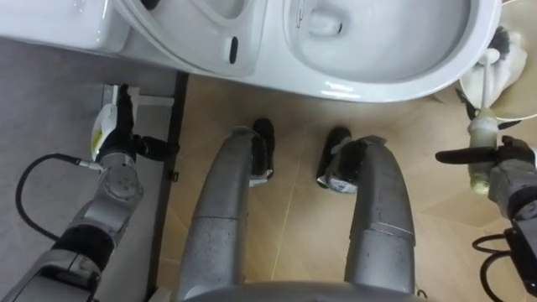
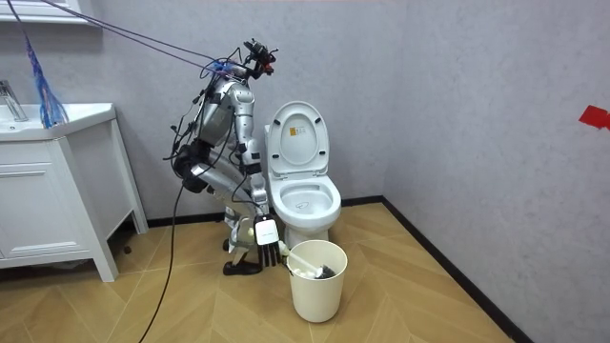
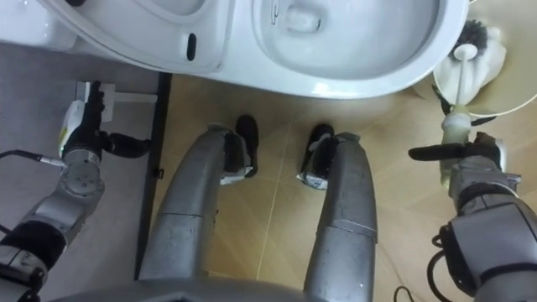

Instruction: Brush toilet

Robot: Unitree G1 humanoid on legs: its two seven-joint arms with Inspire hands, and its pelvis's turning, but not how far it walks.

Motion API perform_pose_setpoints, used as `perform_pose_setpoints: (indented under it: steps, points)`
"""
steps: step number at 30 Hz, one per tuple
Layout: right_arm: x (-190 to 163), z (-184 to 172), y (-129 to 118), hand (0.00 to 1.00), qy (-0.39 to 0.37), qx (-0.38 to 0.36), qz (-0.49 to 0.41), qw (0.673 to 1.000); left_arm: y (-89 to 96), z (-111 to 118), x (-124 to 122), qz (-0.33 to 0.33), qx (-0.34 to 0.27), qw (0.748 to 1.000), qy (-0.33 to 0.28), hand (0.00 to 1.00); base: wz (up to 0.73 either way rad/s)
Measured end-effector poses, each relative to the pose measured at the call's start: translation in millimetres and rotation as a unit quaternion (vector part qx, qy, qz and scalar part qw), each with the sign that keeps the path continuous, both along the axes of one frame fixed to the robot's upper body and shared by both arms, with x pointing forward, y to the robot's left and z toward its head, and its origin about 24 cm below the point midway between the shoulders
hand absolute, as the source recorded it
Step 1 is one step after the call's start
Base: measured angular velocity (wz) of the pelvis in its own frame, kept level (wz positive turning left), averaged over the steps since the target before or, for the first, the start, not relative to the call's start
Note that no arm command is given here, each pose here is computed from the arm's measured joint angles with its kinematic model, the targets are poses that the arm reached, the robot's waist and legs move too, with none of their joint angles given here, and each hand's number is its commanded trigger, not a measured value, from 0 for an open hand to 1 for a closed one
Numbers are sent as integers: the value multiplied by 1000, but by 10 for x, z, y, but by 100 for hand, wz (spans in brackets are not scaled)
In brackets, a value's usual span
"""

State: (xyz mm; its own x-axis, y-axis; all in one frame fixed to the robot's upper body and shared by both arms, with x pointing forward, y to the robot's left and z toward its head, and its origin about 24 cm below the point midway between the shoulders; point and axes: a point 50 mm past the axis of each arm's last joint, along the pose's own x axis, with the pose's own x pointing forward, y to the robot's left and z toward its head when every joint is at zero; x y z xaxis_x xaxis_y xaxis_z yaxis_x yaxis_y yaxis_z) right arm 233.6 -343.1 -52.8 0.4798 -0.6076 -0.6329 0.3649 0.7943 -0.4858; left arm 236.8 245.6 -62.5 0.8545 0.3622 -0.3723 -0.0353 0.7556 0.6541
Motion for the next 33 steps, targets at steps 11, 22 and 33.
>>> perform_pose_setpoints:
  steps: [11, 22, 33]
  points:
    - [-24, 24, -63, 100, -20, 35, -29, 999, -1, 5, 2, -17, -1, 1000, 7, 0, 2]
    - [-47, 1, -59, 100, -31, 60, -46, 997, 4, 12, -18, -8, -17, 1000, 3, 0, 0]
    - [-222, -116, -69, 100, -19, 81, -70, 994, 22, -96, -184, 8, -32, 999, 32, 0, 0]
